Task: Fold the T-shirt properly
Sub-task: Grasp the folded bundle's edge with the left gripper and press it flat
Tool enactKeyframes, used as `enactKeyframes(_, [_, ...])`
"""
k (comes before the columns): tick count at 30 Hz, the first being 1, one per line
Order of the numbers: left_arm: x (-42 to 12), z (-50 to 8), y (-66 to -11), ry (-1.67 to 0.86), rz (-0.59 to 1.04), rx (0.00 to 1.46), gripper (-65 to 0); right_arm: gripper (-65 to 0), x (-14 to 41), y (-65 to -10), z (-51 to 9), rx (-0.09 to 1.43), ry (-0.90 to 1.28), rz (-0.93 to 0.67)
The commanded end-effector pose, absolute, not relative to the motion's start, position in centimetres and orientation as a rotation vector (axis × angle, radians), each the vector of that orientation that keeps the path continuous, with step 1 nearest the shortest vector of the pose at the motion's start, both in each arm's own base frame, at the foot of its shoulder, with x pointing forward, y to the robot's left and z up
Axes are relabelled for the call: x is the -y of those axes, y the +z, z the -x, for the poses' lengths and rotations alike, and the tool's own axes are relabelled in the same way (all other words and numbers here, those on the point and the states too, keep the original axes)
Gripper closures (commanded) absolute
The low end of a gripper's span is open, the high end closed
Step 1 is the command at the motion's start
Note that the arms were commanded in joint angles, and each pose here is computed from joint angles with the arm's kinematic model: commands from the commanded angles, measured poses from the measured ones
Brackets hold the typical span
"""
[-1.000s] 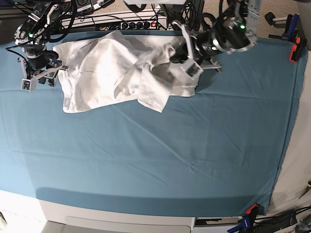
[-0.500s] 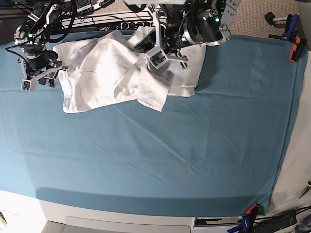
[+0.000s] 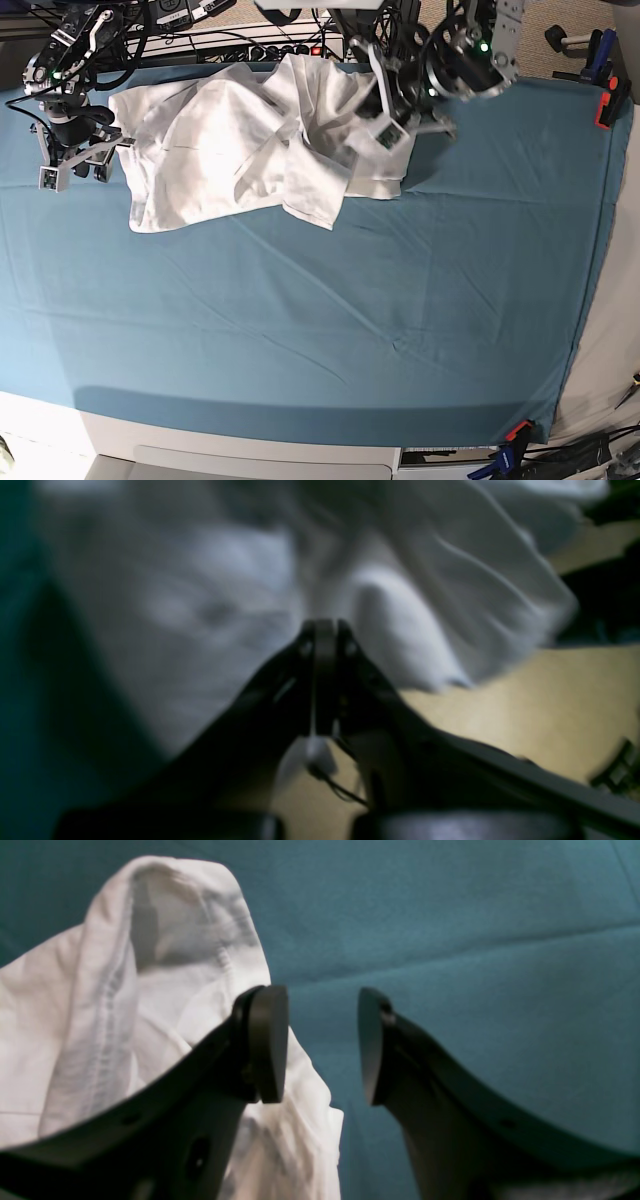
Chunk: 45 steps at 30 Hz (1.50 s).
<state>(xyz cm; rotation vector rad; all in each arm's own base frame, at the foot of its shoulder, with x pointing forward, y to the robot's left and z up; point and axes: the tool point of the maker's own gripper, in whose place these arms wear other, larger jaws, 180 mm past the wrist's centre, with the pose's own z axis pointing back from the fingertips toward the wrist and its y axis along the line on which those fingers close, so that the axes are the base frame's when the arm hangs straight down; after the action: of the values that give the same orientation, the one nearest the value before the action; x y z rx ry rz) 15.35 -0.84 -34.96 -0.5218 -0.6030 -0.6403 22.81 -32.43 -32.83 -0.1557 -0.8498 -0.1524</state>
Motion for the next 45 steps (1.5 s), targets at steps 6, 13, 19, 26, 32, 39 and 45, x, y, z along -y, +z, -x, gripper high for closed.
enactKeyframes(6, [4.7,-13.7,-33.4,-0.714,0.628,0.640,0.0,-23.5,32.7,-31.6,-23.5,0.893,-0.135,0.171])
enactKeyframes(13, [9.7,-11.6,-33.4,-0.815,0.669,0.640,0.0,-23.5,32.7,-31.6,-23.5,0.894,-0.135,0.170])
enactKeyframes(19, [10.2,-12.8,-33.6,-0.854,0.639,0.666,0.0,-23.5,32.7,-31.6,-23.5,0.893,-0.134,0.171])
enactKeyframes(26, [10.3,-14.0,-28.8,-0.844,0.665,0.825,0.0,-23.5,32.8,-31.6,-23.5,0.893,-0.134,0.171])
enactKeyframes(32, [8.0,-16.2,-29.9,-0.805,0.470,0.853,0.0,-23.5,32.8,-31.5,-23.5,0.894,-0.133,0.173])
enactKeyframes(39, [4.7,-19.3,-31.5,-0.715,0.227,0.883,0.0,-23.5,32.8,-31.5,-23.5,0.895,-0.133,0.173])
enactKeyframes(45, [4.8,-21.2,-33.1,-0.715,0.192,0.891,0.0,-23.5,32.8,-31.5,-23.5,0.894,-0.133,0.173])
